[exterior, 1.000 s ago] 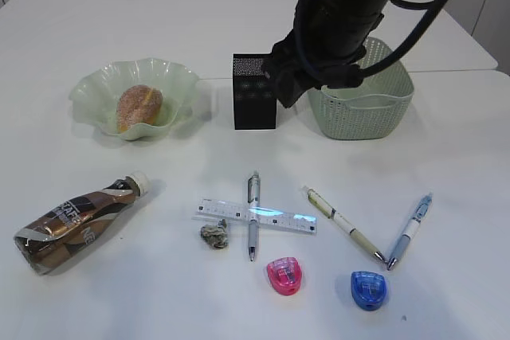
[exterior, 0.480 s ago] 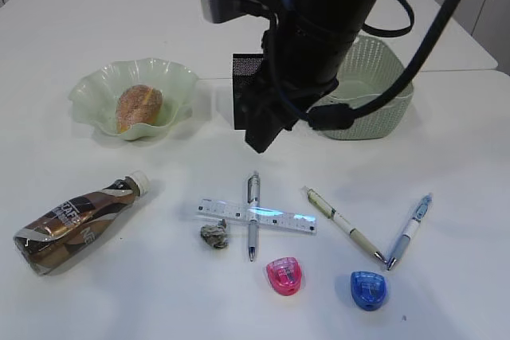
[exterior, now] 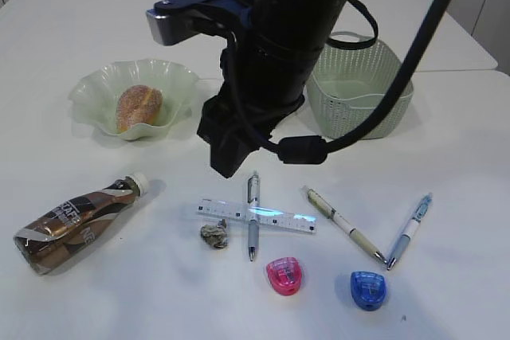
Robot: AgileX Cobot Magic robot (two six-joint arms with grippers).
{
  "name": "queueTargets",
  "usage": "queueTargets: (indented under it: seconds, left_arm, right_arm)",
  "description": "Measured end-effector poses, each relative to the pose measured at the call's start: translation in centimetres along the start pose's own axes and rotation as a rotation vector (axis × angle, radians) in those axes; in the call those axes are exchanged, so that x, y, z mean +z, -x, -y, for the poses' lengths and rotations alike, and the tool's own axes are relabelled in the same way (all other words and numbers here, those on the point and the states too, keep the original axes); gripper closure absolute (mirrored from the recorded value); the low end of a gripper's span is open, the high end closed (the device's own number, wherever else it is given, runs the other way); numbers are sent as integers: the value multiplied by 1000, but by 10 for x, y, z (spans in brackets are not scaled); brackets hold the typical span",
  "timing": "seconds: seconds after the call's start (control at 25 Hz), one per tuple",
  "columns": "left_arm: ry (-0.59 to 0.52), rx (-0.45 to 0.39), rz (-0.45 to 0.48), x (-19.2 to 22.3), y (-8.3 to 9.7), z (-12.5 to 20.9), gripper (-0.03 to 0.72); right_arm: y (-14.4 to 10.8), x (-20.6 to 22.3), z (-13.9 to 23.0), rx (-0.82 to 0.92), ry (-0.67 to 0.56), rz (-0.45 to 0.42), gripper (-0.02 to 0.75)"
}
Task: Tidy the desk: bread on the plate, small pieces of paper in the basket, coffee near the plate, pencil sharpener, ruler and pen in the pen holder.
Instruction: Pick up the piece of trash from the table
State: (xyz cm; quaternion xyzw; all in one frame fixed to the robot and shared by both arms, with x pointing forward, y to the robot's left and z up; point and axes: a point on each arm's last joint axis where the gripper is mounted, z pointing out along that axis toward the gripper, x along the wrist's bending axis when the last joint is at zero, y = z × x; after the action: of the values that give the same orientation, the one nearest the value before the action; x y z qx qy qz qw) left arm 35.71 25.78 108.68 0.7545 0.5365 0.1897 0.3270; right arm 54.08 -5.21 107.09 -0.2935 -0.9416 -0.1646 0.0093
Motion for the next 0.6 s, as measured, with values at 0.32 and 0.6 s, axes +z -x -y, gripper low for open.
queueTargets:
  seconds: [0.32, 0.6]
  left_arm:
    - [-2, -8, 9, 1, 1, 0, 221]
    - [0, -8, 8, 1, 1, -1, 222]
  right_arm:
    - [13, -1, 4, 22, -29, 84, 300]
    - [7, -2, 2, 31, -3, 20, 300]
